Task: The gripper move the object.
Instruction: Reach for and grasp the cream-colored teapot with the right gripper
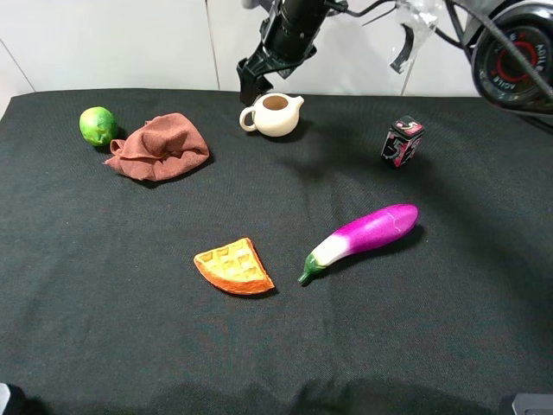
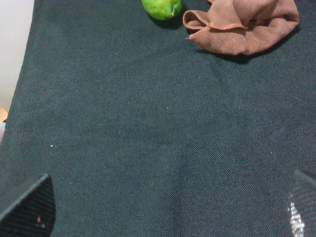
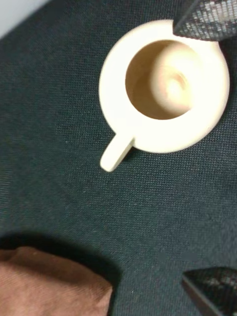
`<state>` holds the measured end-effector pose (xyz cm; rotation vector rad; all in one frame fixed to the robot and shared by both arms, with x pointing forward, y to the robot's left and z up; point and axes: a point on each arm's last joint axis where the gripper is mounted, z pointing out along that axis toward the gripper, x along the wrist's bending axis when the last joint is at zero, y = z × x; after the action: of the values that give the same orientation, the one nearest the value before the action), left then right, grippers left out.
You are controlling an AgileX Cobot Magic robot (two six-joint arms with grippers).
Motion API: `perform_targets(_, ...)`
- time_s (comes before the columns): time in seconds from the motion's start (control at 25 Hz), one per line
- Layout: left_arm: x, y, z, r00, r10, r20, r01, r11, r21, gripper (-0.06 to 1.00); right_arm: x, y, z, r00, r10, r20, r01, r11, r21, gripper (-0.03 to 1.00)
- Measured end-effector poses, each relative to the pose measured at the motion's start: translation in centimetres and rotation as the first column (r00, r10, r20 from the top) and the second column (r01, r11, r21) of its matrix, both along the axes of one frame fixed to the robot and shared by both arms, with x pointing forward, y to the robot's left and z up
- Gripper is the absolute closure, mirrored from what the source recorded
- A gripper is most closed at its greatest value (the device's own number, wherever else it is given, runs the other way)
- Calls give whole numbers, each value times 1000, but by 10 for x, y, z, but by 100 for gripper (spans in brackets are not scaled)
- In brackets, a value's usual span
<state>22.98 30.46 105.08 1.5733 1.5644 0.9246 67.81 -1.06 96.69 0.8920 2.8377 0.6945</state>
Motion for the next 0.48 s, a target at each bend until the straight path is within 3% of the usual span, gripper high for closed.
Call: perform_targets(0.48, 0, 0, 0, 1000, 0, 0, 0, 1000, 0, -5, 7, 3, -25, 1000, 2, 9, -2, 1000, -7, 27)
